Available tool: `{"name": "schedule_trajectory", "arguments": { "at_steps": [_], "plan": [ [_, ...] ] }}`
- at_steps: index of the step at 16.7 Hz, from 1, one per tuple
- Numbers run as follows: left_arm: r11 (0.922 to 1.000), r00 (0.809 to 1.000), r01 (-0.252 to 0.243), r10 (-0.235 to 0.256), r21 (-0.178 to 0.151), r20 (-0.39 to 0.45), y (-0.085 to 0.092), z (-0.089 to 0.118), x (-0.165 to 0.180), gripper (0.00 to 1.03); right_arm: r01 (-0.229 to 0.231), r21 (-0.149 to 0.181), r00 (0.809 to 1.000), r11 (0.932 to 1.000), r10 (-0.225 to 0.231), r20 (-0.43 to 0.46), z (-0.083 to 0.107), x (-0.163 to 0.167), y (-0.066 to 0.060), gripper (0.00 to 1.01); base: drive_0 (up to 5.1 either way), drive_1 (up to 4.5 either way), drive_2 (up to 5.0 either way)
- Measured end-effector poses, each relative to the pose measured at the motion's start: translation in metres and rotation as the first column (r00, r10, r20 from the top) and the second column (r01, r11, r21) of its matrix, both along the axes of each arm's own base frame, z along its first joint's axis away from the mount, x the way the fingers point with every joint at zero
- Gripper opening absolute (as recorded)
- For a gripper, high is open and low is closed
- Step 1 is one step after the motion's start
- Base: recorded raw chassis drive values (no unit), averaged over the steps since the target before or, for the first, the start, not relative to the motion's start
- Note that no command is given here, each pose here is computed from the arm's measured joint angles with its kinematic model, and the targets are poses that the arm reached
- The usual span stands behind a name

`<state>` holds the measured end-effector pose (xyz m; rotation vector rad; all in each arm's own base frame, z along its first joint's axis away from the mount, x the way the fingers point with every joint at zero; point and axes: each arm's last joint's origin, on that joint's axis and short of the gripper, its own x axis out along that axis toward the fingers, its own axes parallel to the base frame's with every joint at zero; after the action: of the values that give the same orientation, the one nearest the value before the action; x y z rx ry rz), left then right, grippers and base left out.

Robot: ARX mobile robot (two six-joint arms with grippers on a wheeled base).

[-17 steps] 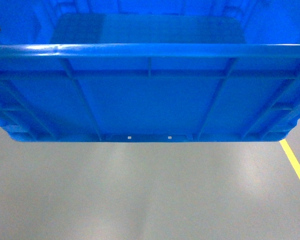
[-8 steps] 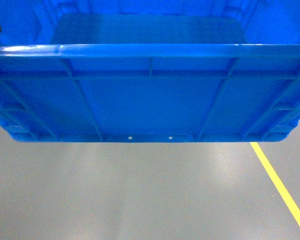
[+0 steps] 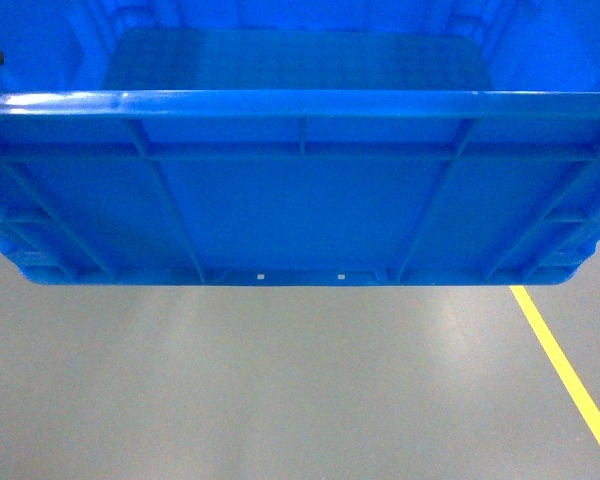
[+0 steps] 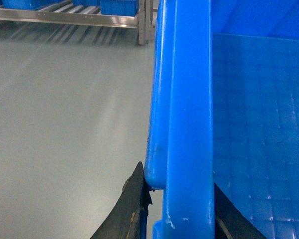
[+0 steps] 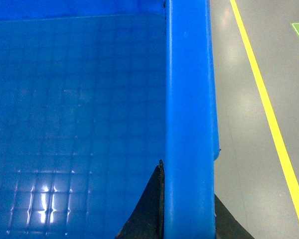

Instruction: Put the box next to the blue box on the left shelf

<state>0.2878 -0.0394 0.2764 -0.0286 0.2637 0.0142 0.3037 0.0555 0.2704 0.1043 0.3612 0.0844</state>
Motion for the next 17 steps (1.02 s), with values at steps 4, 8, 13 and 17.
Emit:
{"name": "schedule_trajectory", "arguments": {
  "at_steps": [4, 8, 13, 17],
  "plan": [
    [1.0000, 1.000, 0.000, 0.000, 0.000, -0.003, 0.0000, -0.0003, -0.0001, 0.17, 0.000, 0.000, 1.000, 1.0000, 0.000, -0.004, -0.0005, -0.0001, 0.0002, 0.08, -1.6, -1.61, -1.6],
    [1.0000, 1.000, 0.000, 0.000, 0.000, -0.004, 0.0000, -0.0004, -0.0001, 0.17, 0.000, -0.001, 1.000, 1.0000, 0.000, -0.004, -0.0006, -0.0001, 0.0002, 0.08, -1.6, -1.61, -1.6],
    [1.0000, 1.000, 0.000, 0.000, 0.000, -0.002, 0.0000, -0.0002, 0.0000, 0.16, 0.001, 0.001, 1.000, 1.0000, -0.001, -0.004, -0.0005, -0.0001, 0.0002, 0.08, -1.6, -1.61, -1.6],
    [1.0000, 1.000, 0.000, 0.000, 0.000, -0.004, 0.0000, -0.0006, 0.0002, 0.16, 0.001, 0.002, 1.000, 1.0000, -0.001, -0.004, -0.0008, -0.0001, 0.0002, 0.08, -1.6, -1.61, -1.6]
  ]
}}
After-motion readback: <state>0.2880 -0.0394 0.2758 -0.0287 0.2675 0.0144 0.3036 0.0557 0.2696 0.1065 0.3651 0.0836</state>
